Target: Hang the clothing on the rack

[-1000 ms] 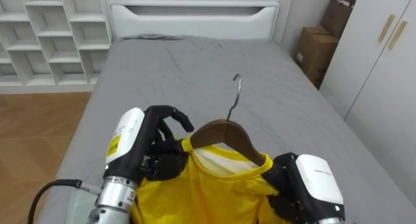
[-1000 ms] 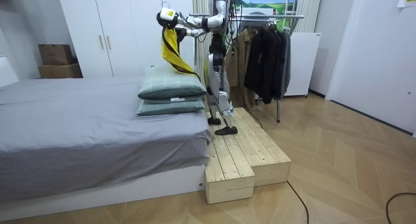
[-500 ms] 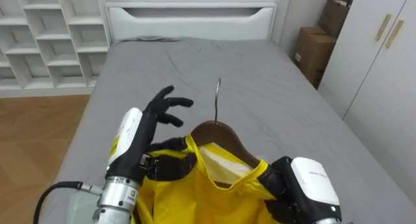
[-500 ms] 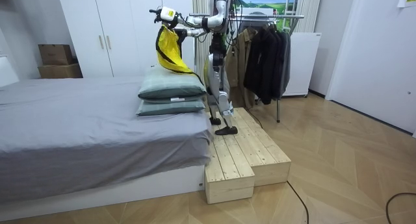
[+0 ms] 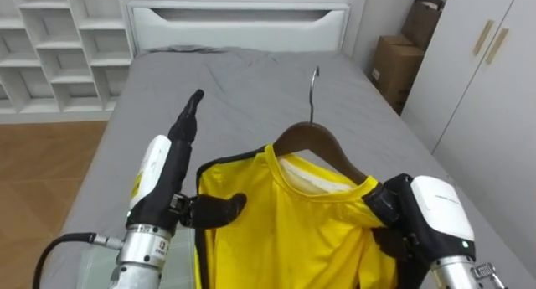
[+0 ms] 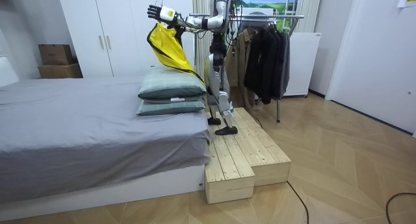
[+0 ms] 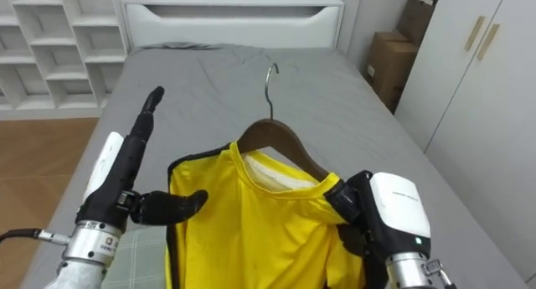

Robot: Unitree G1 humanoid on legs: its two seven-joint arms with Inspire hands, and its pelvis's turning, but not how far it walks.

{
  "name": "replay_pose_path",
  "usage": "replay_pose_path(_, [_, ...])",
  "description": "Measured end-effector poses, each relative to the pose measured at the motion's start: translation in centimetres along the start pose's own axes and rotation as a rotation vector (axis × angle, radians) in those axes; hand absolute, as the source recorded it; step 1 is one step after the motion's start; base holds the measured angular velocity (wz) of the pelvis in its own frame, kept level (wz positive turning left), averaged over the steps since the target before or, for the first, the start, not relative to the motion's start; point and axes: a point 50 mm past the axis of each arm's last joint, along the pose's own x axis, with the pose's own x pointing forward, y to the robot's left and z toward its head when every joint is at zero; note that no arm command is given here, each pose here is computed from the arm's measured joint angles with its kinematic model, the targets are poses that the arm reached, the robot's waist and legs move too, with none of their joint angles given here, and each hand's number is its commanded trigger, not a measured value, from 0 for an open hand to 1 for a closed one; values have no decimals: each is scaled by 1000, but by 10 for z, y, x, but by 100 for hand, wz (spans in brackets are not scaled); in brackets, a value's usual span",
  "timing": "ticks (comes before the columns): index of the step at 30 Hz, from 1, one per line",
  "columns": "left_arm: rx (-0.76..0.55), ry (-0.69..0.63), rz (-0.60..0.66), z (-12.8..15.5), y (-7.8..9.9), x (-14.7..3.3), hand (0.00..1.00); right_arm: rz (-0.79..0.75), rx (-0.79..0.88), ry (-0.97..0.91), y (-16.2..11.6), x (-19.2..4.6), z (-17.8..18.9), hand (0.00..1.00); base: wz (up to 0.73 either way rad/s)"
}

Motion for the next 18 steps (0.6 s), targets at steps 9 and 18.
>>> replay_pose_path(9, [6,11,9,-2,3,0,0,-67,-19,36,-18,12,-8,100,0])
replay_pose_path(18, [30,78,87,-19,23,0,0,-116,-84,8,-36,17,-11,100,-5])
